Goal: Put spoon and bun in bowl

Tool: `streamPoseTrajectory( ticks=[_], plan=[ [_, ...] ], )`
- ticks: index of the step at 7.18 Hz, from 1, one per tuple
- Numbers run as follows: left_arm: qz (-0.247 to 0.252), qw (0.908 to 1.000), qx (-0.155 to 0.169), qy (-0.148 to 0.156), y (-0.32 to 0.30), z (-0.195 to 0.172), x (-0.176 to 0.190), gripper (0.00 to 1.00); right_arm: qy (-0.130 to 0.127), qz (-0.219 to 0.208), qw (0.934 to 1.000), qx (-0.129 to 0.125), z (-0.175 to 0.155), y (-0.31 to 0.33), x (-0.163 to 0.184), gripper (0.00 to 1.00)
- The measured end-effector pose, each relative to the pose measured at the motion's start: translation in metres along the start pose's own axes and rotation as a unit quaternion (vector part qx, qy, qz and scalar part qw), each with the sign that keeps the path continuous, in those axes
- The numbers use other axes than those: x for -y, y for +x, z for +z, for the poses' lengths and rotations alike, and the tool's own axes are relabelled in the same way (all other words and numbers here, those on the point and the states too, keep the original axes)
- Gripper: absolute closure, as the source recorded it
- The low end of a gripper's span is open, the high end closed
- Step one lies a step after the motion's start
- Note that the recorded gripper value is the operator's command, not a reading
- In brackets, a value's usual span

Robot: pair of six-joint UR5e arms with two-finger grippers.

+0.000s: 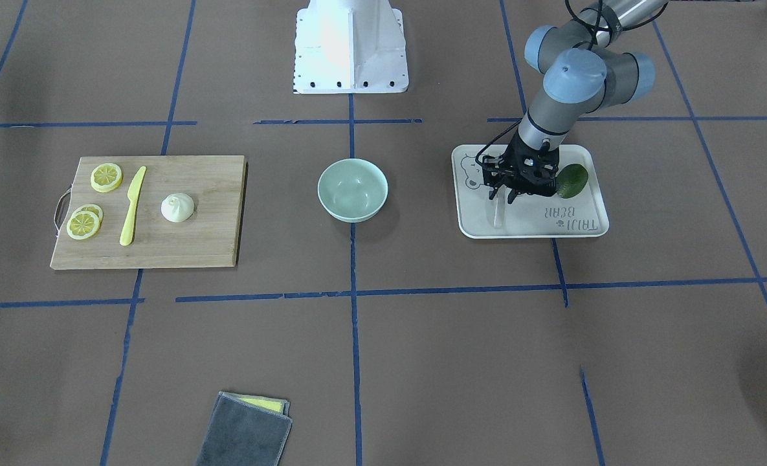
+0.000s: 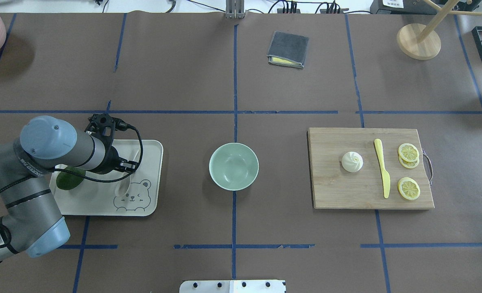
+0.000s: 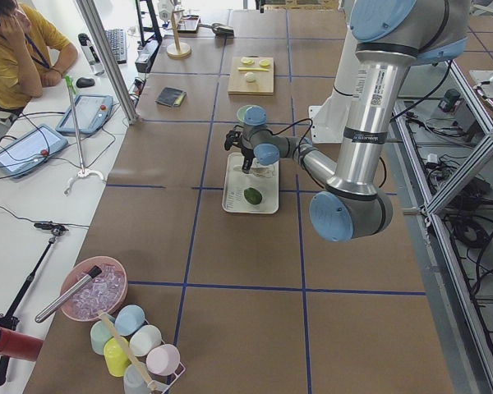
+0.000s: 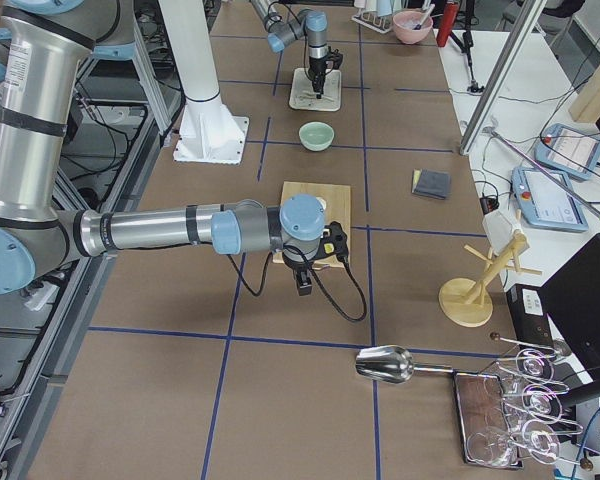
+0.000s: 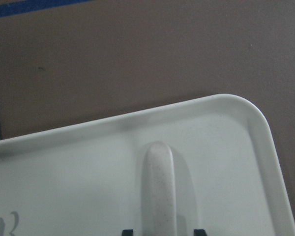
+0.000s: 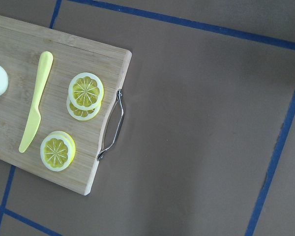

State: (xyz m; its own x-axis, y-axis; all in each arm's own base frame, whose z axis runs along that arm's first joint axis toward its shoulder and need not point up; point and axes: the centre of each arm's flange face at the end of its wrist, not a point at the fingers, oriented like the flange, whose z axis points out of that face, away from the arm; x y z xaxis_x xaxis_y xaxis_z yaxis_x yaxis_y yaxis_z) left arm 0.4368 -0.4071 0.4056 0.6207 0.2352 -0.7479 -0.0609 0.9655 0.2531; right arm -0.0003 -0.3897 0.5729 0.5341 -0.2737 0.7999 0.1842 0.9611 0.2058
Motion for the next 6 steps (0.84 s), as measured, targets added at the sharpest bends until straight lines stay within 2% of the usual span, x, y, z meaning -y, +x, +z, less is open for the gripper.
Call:
streamPoseTrajectory(
  ticks=[2,4,6],
  plan=[
    [0.001,1.0,0.0,-0.002,0.002,0.002,0.0,1.0,-0.001,0.001,1.0,0.0,0.001,0.002,0.0,0.0],
    [0.0,0.9998,-0.017,0.007,0.02,-0.01,0.007,1.0,-0.001,0.002,1.0,0.002,0.001,0.002,0.0,0.0],
    [-0.052,0.9972,-0.049,0.024,0.07,-0.033,0.03,1.0,-0.001,0.004,1.0,0.004,0.001,0.001,0.0,0.0]
  ],
)
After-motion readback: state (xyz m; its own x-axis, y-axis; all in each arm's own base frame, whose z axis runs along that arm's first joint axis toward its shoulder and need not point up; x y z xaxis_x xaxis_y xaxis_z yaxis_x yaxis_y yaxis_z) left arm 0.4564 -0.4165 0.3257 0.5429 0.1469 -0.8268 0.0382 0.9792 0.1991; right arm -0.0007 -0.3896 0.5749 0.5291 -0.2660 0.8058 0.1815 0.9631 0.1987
